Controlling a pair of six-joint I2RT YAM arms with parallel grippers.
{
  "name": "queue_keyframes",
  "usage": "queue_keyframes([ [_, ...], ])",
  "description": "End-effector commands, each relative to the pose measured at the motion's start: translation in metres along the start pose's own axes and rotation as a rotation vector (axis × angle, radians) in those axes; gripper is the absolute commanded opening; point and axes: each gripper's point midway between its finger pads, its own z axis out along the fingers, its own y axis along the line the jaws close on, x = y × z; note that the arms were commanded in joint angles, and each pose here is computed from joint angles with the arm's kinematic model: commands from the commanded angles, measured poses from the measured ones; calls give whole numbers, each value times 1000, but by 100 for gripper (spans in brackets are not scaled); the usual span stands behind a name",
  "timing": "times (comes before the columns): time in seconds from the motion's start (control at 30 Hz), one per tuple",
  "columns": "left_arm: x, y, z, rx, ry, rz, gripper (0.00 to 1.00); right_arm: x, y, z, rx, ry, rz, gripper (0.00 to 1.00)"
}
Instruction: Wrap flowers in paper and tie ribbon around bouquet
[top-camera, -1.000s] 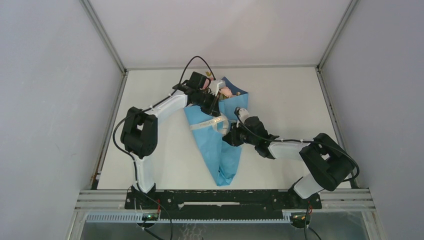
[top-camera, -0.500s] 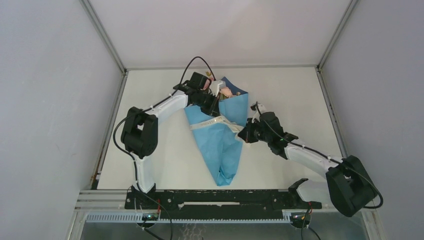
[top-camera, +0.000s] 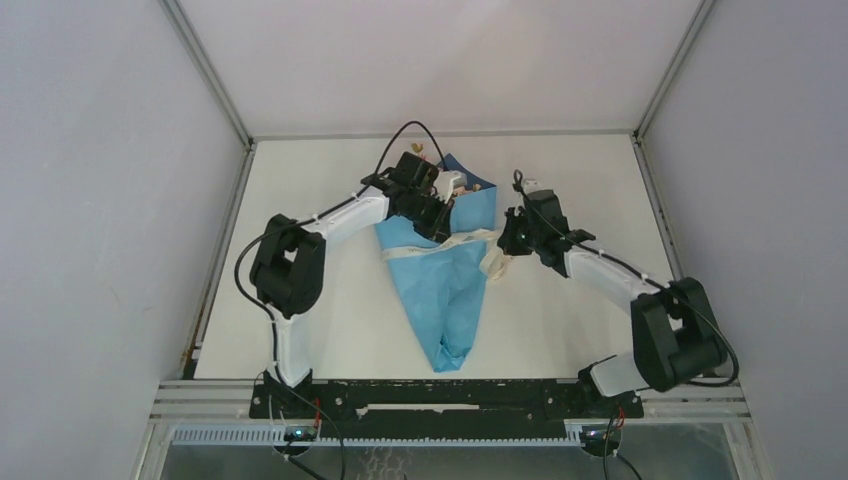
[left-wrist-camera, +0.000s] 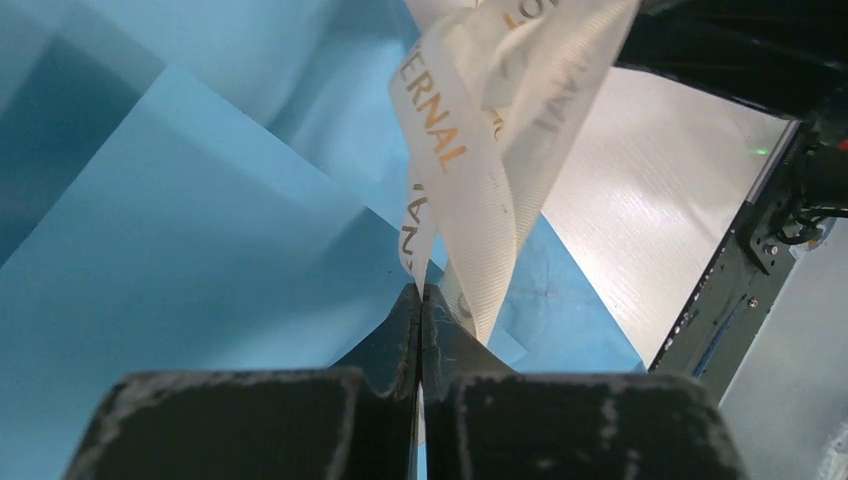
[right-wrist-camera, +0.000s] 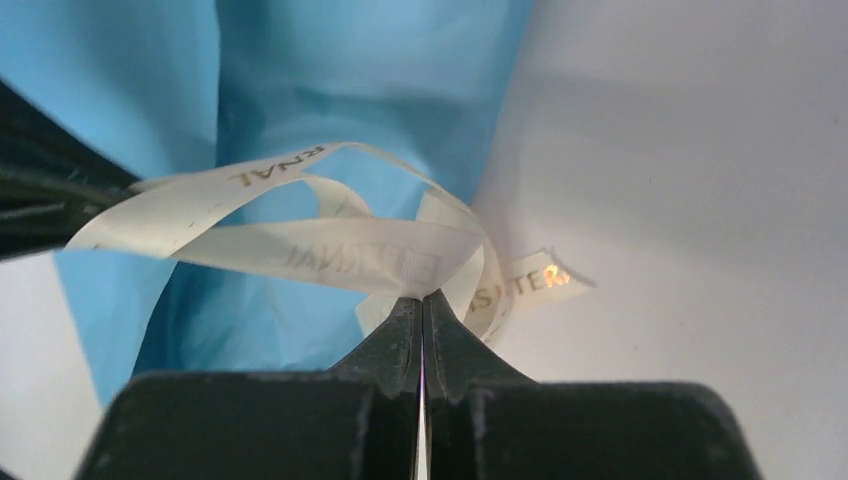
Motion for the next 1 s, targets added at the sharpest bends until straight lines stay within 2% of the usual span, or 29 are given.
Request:
queue_keyframes([
  [0.0,-6,7,2,-15,-3,-3,0,-20,-40,19,168,-16,-55,0],
  [0.17,-3,-2,10,29,9,-10,0,-47,-49,36,214,-30,-37,0],
  [0.23,-2,-3,13,37,15,-16,0,-47,-51,46,231,6,-20,2],
  [0.33,-2,2,16,18,14,-19,0,-45,-53,57,242,48,9,14],
  [0.47,-5,3,17,14,3,-53,0,-50,-59,58,283,73,40,23],
  [0.67,-14,7,19,-9,-20,-73,0,-60,-70,30,333,68,152,29],
  [0.8,-16,10,22,-16,-25,-93,0,-55,-35,9,248,37,101,30],
  [0.97,-19,7,17,-9,-41,-103,0,-17,10,0,80,86,123,27],
])
